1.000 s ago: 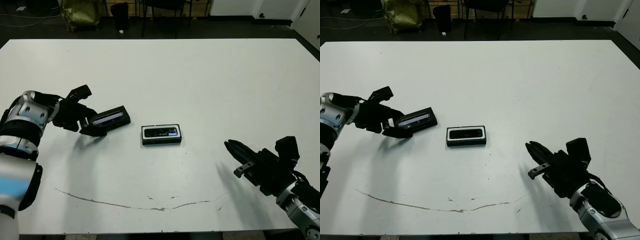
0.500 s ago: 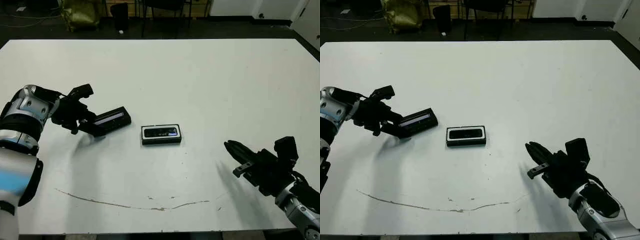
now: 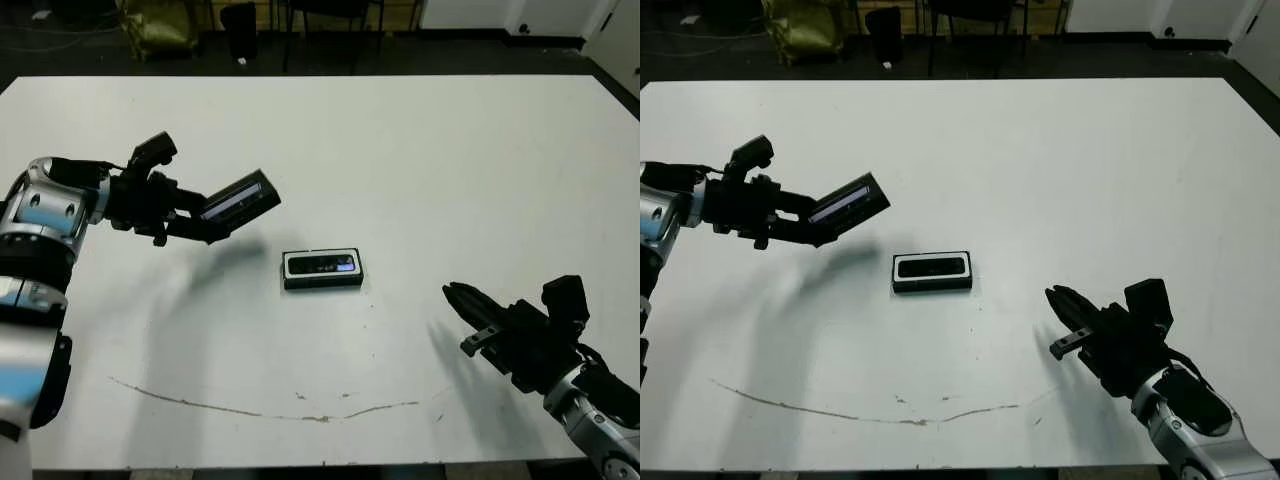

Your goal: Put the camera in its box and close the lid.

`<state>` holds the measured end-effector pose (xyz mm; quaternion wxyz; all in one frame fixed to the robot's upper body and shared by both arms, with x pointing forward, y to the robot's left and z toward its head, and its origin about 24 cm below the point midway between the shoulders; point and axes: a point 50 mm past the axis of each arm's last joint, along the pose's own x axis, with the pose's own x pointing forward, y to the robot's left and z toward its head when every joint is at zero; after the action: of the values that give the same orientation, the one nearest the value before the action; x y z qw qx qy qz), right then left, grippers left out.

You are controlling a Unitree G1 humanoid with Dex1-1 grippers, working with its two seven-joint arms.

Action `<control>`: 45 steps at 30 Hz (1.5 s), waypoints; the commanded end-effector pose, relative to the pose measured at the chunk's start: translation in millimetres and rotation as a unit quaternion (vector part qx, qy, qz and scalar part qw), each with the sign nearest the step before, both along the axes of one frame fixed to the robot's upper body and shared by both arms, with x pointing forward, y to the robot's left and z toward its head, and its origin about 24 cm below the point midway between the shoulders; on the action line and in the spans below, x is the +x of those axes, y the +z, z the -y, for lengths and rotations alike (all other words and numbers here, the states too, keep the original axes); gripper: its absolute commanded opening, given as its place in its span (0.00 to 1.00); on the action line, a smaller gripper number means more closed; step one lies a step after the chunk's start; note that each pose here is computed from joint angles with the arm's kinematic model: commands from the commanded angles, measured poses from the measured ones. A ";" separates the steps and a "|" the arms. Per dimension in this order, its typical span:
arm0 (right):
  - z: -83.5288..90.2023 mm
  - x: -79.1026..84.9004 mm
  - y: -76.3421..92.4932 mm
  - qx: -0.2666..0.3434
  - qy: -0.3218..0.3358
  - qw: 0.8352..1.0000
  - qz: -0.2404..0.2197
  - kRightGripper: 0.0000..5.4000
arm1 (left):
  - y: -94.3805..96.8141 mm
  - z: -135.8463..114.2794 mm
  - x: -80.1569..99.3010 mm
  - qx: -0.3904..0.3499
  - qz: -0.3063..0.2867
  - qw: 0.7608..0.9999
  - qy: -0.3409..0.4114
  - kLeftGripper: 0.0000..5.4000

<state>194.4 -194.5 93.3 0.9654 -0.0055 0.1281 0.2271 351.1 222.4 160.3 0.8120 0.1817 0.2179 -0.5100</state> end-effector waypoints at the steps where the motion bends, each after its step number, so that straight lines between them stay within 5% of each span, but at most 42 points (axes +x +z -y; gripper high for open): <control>1: 1.5 -0.3 -7.2 0.002 0.002 1.000 -0.006 0.00 | 5.7 4.4 -4.8 0.003 0.000 1.000 -0.003 0.42; 9: 2.4 1.8 -18.6 0.024 0.009 1.000 0.002 0.00 | 21.9 39.4 -2.2 0.071 -0.025 0.995 -0.069 0.42; 19: 1.0 0.7 -20.9 0.036 -0.002 0.999 -0.001 0.00 | 9.7 77.7 0.6 0.095 -0.096 0.983 -0.124 0.42; 45: 5.3 0.5 -27.1 0.079 -0.007 0.997 0.008 0.00 | 2.2 121.7 8.3 0.133 -0.076 0.965 -0.213 0.42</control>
<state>196.4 -196.6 70.9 0.9653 0.0647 0.0935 0.2349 358.2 100.2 163.4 0.6361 0.2786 0.2964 -0.6557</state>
